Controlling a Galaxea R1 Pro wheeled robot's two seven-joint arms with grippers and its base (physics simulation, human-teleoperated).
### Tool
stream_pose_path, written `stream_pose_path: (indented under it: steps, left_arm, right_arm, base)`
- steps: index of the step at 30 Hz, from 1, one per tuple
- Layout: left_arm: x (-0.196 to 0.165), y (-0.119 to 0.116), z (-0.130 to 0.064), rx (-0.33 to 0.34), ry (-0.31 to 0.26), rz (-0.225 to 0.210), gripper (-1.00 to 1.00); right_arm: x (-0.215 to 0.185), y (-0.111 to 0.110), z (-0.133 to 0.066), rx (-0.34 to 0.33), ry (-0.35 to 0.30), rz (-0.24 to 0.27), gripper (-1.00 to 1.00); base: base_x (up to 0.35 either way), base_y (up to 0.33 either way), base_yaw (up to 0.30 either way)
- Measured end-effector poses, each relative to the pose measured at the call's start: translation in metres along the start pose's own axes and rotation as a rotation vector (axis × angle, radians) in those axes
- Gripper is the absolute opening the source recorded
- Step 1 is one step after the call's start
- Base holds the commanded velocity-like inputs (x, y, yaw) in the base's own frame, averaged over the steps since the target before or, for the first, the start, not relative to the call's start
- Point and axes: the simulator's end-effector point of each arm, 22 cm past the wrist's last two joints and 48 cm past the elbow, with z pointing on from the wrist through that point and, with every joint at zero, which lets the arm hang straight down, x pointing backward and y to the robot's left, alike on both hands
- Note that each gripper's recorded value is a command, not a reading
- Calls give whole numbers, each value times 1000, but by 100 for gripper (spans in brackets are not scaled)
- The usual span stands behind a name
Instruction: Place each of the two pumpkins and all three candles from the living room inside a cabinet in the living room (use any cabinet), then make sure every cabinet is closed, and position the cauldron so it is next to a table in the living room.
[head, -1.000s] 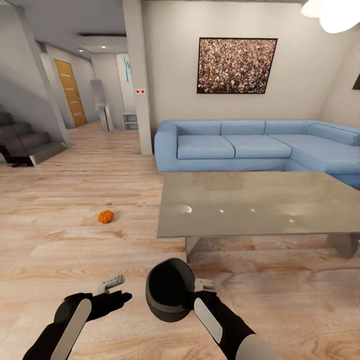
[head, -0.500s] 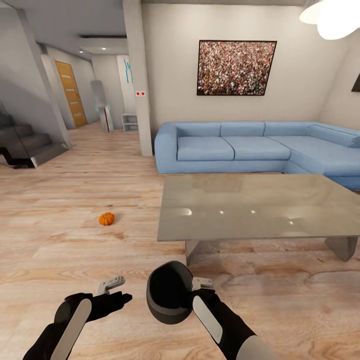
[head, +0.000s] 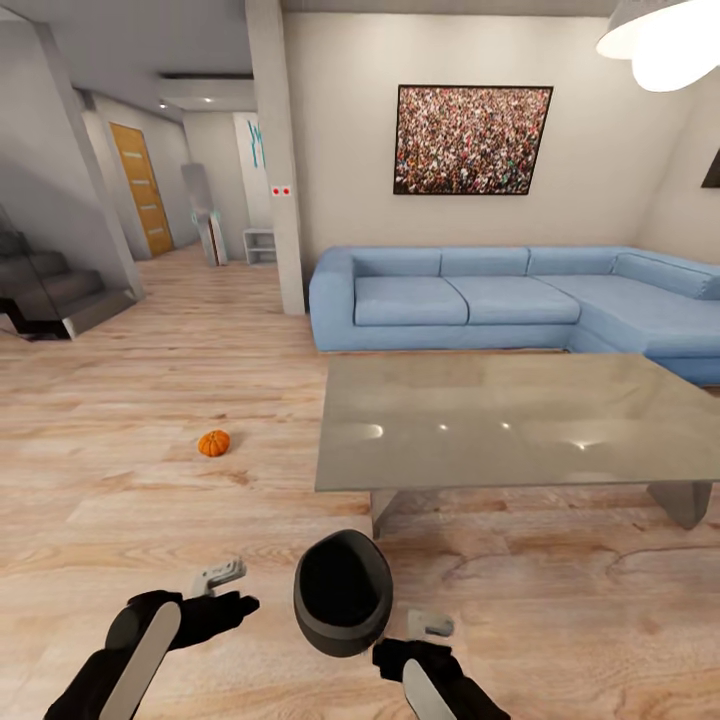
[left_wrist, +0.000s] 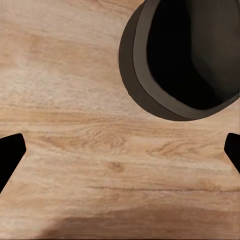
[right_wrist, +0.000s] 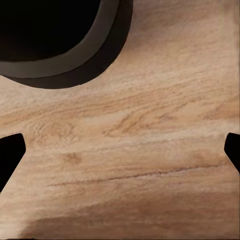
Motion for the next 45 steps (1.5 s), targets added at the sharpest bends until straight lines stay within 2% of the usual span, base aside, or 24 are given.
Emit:
stream_pose_path:
  steps: [4,9,17,23,35,37,38,45]
  left_arm:
    - [5,19,-1,-40,30,-4,100]
    - [8,26,-5,-58,53,-13,100]
    - [2,25,-17,-63,60,-19,100]
    - [-4,21,-27,-63,62,-20,100]
    - [-15,13,-45,-63,63,-23,100]
    - [-17,12,-48,-64,64,-23,100]
    - [-17,11,-49,-64,64,-22,100]
    - [-21,10,-54,-66,64,-21,100]
  right_arm:
    - [-3,-6,-5,10,-12,15,100]
    - [-3,-10,-10,23,-4,19,100]
    - [-9,-13,-20,37,-20,38,100]
    - [-15,-9,-30,36,-21,41,100]
    - [-16,-11,-46,51,5,41,100]
    - [-18,-11,-49,53,4,38,100]
    - [-22,-11,-50,56,-19,42,100]
    - [-25,-16,-54,64,-23,47,100]
  base:
    - [0,0,0]
    - [0,0,0]
    - [-132,0,3]
    - [-232,0,175]
    - [-19,0,260]
    - [0,0,69]
    - [0,0,10]
    - [0,0,25]
